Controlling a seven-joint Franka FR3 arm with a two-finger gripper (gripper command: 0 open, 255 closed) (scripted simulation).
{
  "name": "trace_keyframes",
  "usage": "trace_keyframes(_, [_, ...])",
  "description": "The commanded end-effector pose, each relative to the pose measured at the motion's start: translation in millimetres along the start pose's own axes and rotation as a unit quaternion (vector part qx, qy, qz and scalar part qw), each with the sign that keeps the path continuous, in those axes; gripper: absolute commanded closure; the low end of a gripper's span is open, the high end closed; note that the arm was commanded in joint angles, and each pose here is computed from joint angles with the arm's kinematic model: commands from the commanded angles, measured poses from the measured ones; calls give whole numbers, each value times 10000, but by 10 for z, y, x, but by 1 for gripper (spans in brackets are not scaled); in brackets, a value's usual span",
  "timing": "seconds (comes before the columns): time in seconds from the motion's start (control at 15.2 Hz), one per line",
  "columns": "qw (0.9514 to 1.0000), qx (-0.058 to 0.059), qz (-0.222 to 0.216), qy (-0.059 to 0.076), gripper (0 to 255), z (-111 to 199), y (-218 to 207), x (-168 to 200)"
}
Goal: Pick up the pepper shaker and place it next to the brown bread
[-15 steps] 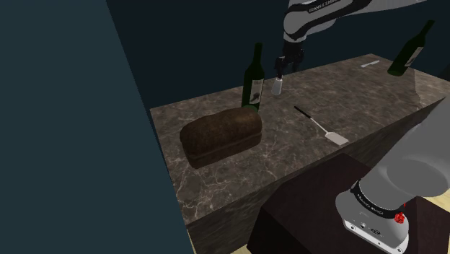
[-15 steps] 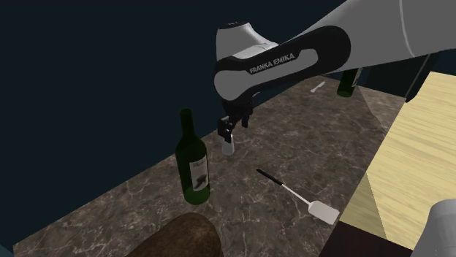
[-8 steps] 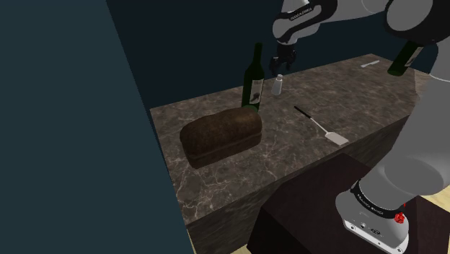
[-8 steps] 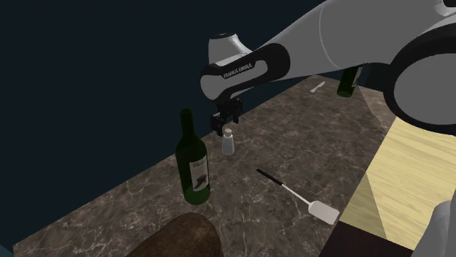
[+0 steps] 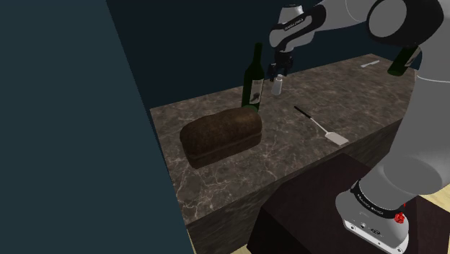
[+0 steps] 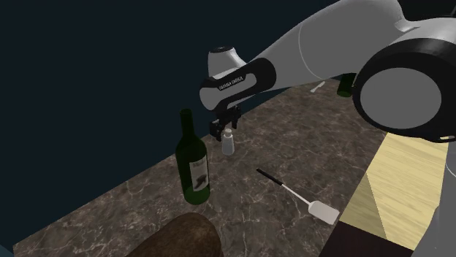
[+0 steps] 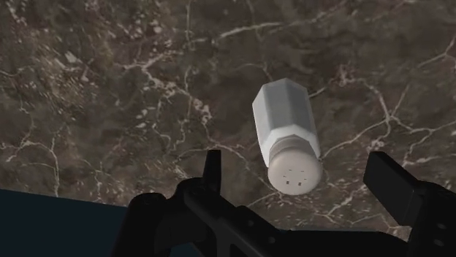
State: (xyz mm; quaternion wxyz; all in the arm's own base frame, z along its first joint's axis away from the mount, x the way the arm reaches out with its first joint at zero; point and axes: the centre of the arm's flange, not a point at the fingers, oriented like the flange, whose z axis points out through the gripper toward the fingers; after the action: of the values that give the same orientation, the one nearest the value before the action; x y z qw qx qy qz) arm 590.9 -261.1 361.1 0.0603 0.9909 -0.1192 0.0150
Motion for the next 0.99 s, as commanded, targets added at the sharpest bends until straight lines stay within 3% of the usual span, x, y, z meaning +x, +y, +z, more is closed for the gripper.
trace_keyframes(0.0, [10000, 0, 0, 3, 0, 65, -6, -6])
trace_keyframes(0.46, [10000, 0, 0, 2, 0, 64, -6, -6])
trace_keyframes(0.53, [10000, 0, 0, 2, 255, 64, -6, -6])
trace_keyframes(0.92, [10000, 0, 0, 2, 255, 65, -5, -6])
